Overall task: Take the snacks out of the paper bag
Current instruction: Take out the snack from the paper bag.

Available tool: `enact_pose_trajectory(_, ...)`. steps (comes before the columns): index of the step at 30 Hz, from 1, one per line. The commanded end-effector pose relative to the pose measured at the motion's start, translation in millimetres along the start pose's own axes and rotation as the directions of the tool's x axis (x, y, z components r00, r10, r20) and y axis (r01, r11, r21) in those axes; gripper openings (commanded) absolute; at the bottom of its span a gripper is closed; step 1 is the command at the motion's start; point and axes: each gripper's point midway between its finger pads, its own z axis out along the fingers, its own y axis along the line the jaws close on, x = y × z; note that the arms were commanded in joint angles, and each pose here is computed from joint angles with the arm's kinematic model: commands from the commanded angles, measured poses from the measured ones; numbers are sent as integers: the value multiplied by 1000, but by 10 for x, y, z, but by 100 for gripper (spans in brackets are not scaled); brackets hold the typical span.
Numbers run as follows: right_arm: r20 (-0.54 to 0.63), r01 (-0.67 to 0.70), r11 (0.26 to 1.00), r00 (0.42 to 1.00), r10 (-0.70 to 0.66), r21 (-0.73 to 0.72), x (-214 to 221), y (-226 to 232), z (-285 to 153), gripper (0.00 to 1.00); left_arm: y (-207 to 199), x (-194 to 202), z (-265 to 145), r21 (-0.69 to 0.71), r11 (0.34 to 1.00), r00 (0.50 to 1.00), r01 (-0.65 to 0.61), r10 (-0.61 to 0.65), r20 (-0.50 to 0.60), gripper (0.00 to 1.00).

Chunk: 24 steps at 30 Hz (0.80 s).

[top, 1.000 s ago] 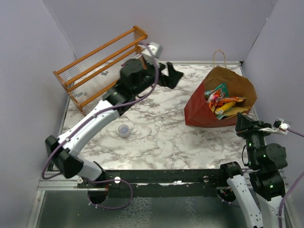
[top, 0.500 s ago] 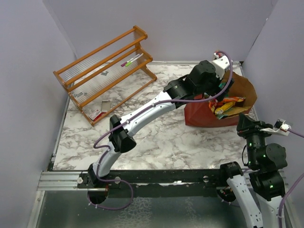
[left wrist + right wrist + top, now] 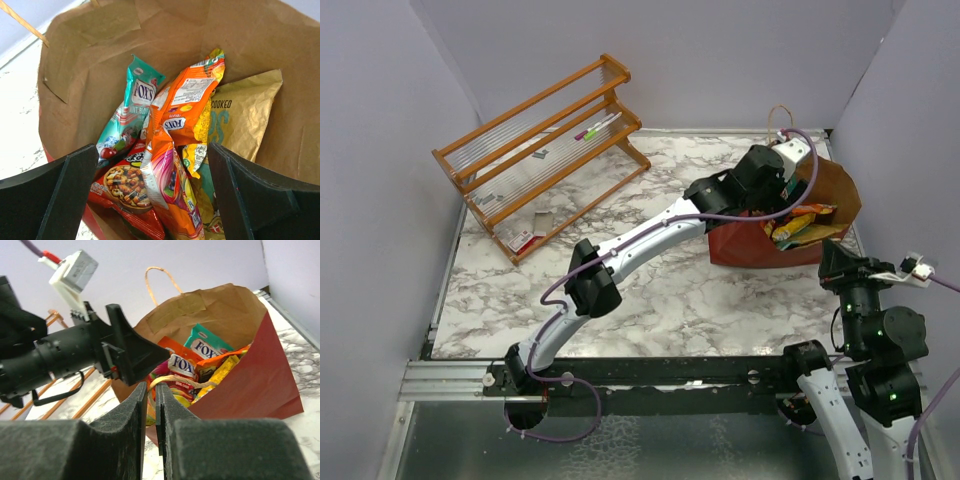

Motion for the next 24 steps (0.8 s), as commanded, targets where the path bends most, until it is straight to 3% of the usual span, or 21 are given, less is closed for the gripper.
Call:
enact_pose_trajectory(1, -22, -8, 992, 1000, 6, -122, -108, 255, -96, 11, -46, -215, -72, -19, 1000, 998, -7, 8, 65, 93)
enact_pose_trajectory(8, 12, -1, 962, 1000, 4, -274, -342, 539, -298, 10, -232, -112, -92, -2, 999, 998, -44, 44, 50, 91)
enact_pose_trajectory(13, 17, -5, 966, 1000, 10, -257, -360, 481, -384, 11, -377, -32, -111, 7, 996, 996, -84, 83, 36, 88)
enact_pose_trajectory(19, 83, 61, 987, 995, -49, -151, -651, 367, -316, 43, -210, -110, -149, -80, 991, 993, -106, 110, 48, 86)
enact_pose_trajectory(24, 139, 155, 985, 980, -143, -81, -1010, 416, -114, 47, -325, -646, -576, 7, 995, 984, -97, 95, 153, 99)
